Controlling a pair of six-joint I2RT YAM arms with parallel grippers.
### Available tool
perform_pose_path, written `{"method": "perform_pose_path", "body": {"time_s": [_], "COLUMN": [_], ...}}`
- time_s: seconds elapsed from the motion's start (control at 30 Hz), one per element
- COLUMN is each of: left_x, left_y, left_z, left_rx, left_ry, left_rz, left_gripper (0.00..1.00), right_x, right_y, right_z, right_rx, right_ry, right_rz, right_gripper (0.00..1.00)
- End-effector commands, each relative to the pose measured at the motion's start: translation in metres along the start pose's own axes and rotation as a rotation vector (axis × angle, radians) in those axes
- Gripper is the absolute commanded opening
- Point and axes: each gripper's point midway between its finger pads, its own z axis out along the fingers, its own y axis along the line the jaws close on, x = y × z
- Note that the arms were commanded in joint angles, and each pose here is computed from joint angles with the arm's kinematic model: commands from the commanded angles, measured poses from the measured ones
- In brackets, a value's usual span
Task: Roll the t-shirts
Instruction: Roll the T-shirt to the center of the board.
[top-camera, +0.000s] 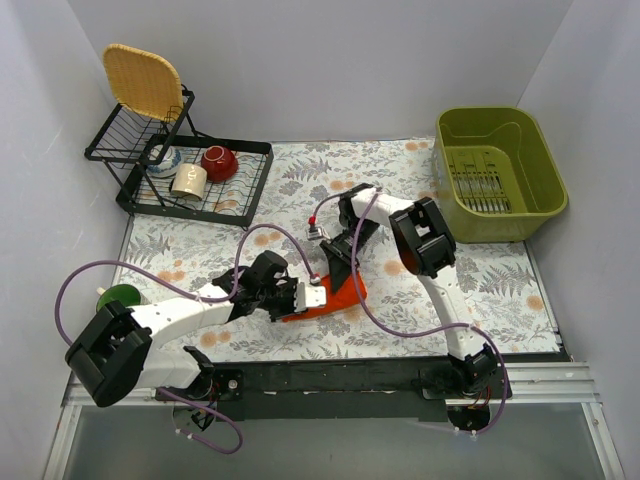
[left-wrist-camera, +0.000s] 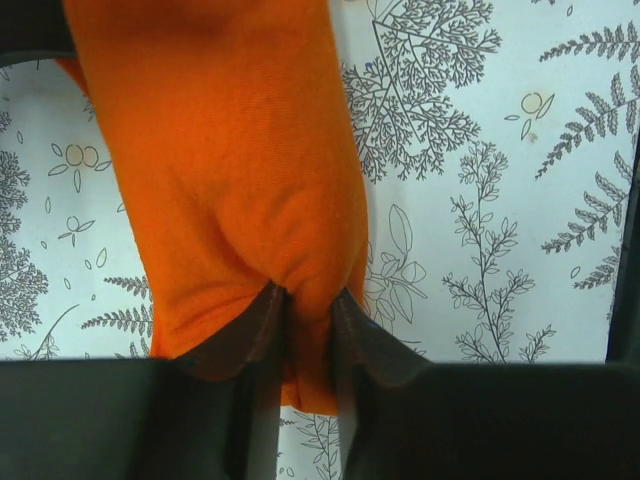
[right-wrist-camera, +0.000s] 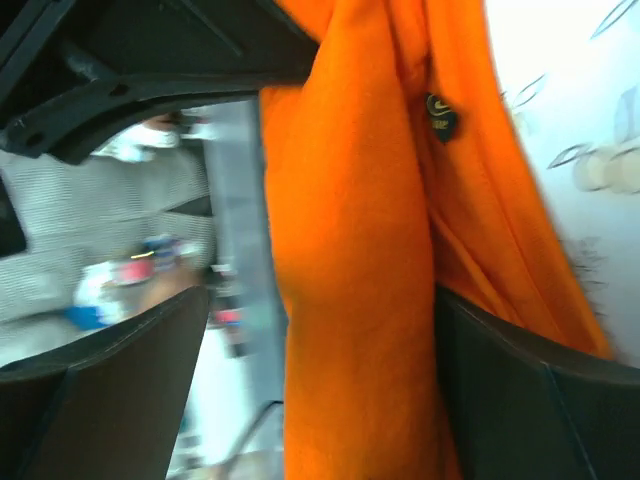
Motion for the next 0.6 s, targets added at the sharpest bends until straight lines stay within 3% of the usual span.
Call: {"method": "perform_pose_path", "body": {"time_s": [0.0, 0.13, 0.27, 0.3, 0.37, 0.4, 0.43, 0.57], "left_x": [0.036, 0.015, 0.008, 0.006, -0.002, 0.001, 0.001, -0.012], "left_y": [-0.035, -0.042, -0.048, -0.048, -0.045, -0.047, -0.050, -0.041], "left_z": [0.001, -0.006, -0.011, -0.012, -0.018, -0.016, -0.018, -0.021], "left_rx": [0.123, 0.168, 0.234, 0.247, 0.296, 0.326, 0.357, 0.430], "left_ry": [0.127, 0.070, 0.032, 0.028, -0.007, 0.004, 0.005, -0.054], "left_rz": [-0.065, -0.150, -0.236, -0.261, -0.321, -0.361, -0.395, -0.507], "left_gripper": [0.11, 0.07, 0.03, 0.03, 0.02, 0.03, 0.03, 0.04], "right_x": [-0.019, 0.010, 0.028, 0.026, 0.021, 0.013, 0.016, 0.020], "right_y": [-0.051, -0.019, 0.002, 0.028, 0.028, 0.053, 0.038, 0.051], "right_z": [-0.039, -0.129, -0.164, -0.170, -0.151, -0.134, -0.120, -0.063], "right_rx": [0.225, 0.430, 0.655, 0.744, 0.805, 0.839, 0.884, 0.863], "right_ry": [-0.030, -0.138, -0.196, -0.223, -0.267, -0.269, -0.250, -0.131], "right_rz": [-0.340, -0.479, -0.683, -0.812, -0.943, -1.059, -1.081, -1.269], "right_gripper": [0.99, 0.98, 0.99, 0.99, 0.99, 0.99, 0.99, 0.99]}}
